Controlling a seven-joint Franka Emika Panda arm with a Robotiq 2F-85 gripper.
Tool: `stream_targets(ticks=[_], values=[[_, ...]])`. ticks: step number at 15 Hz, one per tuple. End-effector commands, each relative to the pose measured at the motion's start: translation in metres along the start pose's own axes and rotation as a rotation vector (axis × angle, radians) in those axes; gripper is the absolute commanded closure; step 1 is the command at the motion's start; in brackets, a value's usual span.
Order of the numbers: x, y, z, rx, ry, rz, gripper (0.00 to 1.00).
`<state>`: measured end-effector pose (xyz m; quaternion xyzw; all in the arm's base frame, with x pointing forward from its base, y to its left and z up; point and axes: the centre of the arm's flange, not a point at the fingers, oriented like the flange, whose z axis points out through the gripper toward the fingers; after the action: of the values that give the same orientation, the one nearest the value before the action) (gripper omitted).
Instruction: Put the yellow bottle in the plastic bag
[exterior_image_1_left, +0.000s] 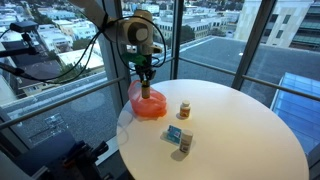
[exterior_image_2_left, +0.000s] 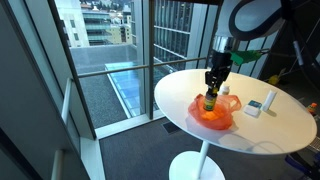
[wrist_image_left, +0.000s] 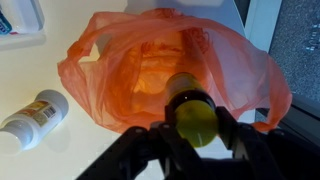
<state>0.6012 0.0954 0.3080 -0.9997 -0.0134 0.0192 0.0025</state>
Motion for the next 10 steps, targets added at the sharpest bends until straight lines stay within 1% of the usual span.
stream_targets(ticks=[1, 6, 10], values=[[0.017, -0.003, 0.006, -0.013, 0.024, -0.041, 0.80], [0.029, -0.001, 0.019, -0.011, 0.038, -0.062, 0.80], [0.033, 0.003, 0.028, -0.013, 0.032, -0.072, 0.80]])
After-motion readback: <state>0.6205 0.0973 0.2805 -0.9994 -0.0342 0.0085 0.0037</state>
